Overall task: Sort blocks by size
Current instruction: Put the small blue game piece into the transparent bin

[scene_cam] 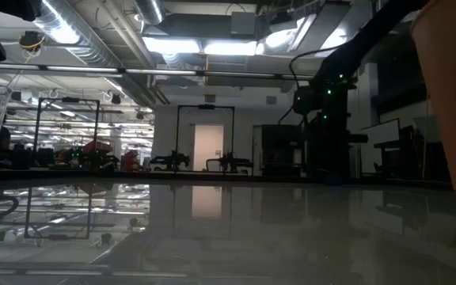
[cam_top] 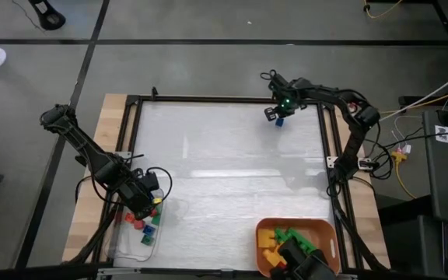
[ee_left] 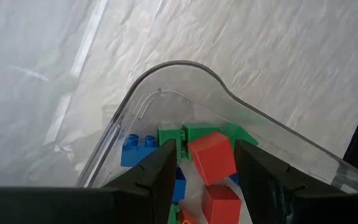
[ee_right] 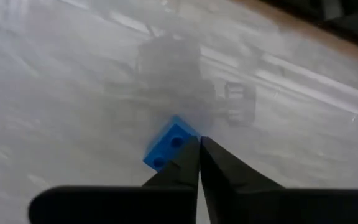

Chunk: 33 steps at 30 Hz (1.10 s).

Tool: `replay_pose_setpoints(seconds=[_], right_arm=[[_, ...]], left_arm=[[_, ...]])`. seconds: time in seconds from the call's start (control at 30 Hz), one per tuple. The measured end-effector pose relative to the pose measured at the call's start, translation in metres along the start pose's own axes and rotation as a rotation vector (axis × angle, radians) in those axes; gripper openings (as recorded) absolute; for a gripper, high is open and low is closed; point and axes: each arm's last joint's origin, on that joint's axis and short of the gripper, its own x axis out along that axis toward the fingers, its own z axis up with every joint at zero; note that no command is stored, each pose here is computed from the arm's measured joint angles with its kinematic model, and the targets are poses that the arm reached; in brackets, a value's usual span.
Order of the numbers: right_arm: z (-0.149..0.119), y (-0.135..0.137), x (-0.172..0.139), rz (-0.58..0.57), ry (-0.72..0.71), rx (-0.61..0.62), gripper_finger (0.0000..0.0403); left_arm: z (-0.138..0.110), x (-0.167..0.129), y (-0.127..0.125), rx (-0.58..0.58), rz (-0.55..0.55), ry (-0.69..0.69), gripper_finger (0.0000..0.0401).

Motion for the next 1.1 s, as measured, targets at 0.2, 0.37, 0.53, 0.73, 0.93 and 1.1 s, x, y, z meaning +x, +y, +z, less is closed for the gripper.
replay_pose_setpoints(seconds=[0.2,0.37,0.53,0.73,0.93,1.1], right_arm=[[0.004,0.001,0.003,-0.05,0.065,-0.012,0.0006],[0.007,0.003,0.005,-0.036,0.124,-0.012,0.0004],[0.003,0.003,0.005,-0.01,0.179,-0.013,0.0005],[0.0,0.003,0.004,0.004,0.21,-0.056,0.0002],[0.006,0.003,0.005,-0.025,0.141,-0.062,0.0002],[0.011,0.004,0.005,-0.018,0.092,-0.061,0.0001]], left_arm=[[0.0,0.0,0.0,0.0,0.001,0.0,0.0149],[0.0,0.0,0.0,0.0,0.0,0.0,0.0149],[0.0,0.0,0.0,0.0,0.0,0.0,0.0149],[0.0,0.0,0.0,0.0,0.0,-0.001,0.0149],[0.0,0.0,0.0,0.0,-0.001,-0.001,0.0149],[0.0,0.0,0.0,0.0,-0.001,-0.001,0.0149]])
